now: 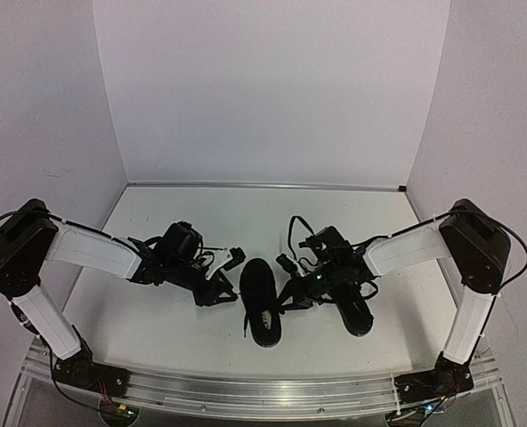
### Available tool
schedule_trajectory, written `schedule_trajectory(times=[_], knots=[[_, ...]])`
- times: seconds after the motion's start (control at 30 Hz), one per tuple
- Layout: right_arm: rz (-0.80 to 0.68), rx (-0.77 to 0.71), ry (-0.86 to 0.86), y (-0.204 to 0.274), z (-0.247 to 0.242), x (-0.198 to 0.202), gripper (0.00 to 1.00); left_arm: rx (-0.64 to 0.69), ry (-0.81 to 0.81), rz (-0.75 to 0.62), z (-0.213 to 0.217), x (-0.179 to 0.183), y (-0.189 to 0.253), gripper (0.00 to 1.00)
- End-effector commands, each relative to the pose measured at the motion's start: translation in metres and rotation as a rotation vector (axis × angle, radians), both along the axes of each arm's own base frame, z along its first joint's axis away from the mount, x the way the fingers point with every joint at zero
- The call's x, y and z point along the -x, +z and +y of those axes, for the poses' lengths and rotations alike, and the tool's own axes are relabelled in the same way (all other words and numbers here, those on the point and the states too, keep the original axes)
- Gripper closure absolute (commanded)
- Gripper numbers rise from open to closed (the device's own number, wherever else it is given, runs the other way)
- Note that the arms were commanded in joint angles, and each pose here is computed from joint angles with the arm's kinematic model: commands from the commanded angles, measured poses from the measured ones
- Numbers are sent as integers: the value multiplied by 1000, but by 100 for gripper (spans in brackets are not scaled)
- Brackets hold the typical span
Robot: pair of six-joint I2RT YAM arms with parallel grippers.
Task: Tie the shoes
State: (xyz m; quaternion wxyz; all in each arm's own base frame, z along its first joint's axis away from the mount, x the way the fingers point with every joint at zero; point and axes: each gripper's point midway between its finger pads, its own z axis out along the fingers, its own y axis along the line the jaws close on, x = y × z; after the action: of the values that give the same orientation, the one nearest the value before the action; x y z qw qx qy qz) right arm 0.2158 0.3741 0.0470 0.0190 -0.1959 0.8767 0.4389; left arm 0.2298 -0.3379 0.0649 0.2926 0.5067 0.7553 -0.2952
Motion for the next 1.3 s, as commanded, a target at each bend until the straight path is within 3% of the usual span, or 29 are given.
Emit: schedule_trajectory(times=[0.0,0.3,0.47,0.53,0.97,1.27], knots=[[-31,-6,14,10,5,-2,98,44,-59,-108,-16,-2,23,61],[-44,-12,9,15,6,-3,100,-17,-115,-116,-38,-11,4,62],[-53,-7,2,15,5,-5,100,-13,-131,-109,-39,-6,6,92],[-58,-5,-2,16,5,-5,100,-16,-120,-109,-34,-4,6,100],[-75,51,-40,16,-7,-6,100,-163,15,-85,9,-1,-13,100],[-134,45,-82,34,-10,-16,100,-183,42,-79,12,-1,-14,100]])
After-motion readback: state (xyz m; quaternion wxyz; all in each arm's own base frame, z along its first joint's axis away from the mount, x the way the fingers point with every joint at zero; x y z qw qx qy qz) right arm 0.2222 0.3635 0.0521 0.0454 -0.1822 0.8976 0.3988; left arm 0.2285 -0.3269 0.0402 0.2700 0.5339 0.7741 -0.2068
